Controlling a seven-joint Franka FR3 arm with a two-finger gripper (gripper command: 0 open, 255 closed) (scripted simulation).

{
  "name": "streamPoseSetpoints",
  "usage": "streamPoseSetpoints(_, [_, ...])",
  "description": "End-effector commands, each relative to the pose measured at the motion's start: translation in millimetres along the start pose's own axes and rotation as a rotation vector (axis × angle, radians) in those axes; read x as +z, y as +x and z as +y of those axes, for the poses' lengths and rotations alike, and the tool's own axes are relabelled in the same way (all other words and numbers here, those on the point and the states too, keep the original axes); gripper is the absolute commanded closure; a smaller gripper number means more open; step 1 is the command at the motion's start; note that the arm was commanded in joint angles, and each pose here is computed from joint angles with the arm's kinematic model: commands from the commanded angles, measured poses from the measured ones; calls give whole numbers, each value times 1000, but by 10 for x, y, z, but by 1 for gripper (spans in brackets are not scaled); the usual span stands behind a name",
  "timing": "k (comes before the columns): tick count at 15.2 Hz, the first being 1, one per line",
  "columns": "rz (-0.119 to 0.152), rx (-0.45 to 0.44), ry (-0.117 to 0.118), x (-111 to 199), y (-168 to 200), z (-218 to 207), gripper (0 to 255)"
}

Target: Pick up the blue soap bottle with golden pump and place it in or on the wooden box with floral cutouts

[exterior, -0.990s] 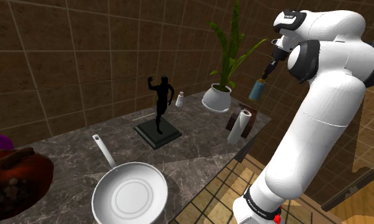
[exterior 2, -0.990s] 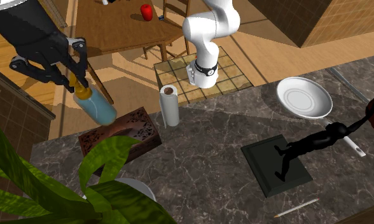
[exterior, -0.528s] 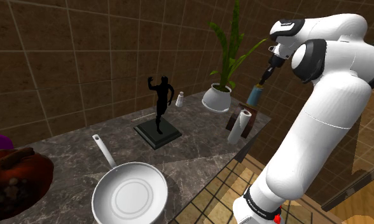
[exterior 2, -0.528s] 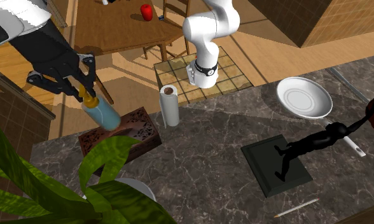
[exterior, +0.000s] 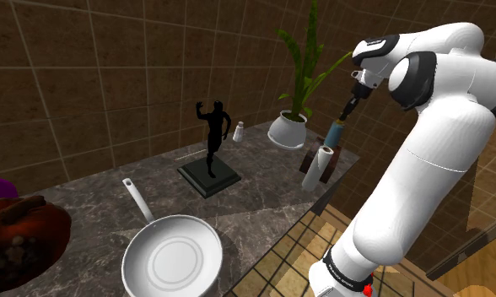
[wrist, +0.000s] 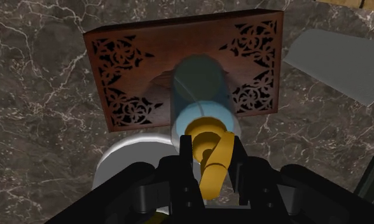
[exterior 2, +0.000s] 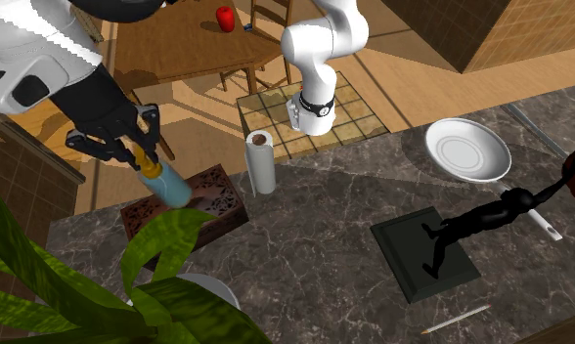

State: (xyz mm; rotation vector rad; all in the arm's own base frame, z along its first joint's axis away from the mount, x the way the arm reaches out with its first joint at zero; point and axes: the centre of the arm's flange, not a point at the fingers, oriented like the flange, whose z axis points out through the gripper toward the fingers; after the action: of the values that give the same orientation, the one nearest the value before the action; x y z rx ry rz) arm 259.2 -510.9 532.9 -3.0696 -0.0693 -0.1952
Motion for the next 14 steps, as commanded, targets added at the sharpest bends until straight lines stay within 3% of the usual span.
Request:
streamPoseSetpoints(1, [0,0,-1,110,-13,18,255])
streamPoseSetpoints(5, [0,0,-1,319,-40,31,255])
streamPoseSetpoints(13, [0,0,-1,336,-43,32,255])
streamPoseSetpoints(14, [0,0,-1,331,-45,27,0])
